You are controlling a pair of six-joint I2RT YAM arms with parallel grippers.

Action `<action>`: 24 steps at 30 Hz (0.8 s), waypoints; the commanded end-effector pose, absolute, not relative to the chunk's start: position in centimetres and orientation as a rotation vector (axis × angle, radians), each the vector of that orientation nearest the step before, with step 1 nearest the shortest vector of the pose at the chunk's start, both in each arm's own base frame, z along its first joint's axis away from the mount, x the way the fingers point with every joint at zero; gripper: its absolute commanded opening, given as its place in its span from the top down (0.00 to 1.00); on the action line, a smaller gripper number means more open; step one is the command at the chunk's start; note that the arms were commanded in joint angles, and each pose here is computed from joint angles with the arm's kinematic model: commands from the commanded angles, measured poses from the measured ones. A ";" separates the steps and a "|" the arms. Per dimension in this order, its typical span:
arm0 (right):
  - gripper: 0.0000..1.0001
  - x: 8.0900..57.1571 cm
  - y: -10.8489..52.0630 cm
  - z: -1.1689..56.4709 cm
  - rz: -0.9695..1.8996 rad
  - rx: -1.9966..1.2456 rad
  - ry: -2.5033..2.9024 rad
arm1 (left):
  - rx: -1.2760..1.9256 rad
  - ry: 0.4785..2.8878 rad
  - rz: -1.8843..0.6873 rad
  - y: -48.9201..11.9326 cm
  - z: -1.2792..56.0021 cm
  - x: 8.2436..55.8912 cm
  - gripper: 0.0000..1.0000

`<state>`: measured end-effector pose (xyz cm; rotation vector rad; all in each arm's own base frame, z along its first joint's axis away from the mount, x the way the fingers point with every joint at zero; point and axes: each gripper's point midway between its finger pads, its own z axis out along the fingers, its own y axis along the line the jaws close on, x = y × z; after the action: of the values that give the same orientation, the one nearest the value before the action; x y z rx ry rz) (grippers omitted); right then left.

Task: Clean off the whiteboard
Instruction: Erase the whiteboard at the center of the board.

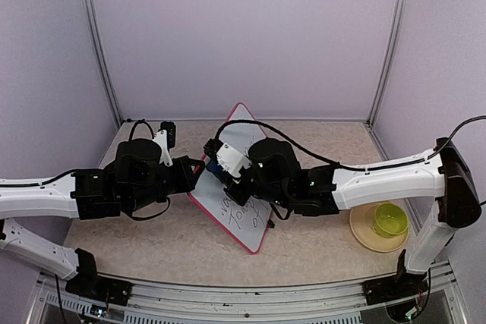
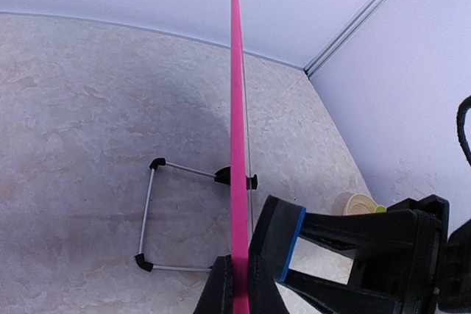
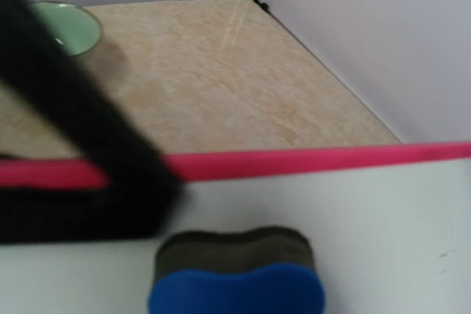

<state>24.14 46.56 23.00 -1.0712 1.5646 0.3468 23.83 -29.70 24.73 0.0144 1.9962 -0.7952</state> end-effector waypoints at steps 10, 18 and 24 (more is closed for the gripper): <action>1.00 16.5 48.2 18.0 0.405 -1.324 1.582 | 0.120 1.967 -0.960 -32.4 26.6 21.5 1.00; 1.00 13.8 49.2 17.9 0.439 -1.344 1.557 | 0.114 1.964 -0.962 -32.3 26.7 21.4 1.00; 1.00 12.5 49.5 18.1 0.444 -1.351 1.539 | 0.112 1.966 -0.962 -32.3 26.7 21.3 1.00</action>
<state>16.23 48.87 22.43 -1.1721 1.5204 0.4098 23.35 -29.92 24.95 0.0434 1.9908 -0.7962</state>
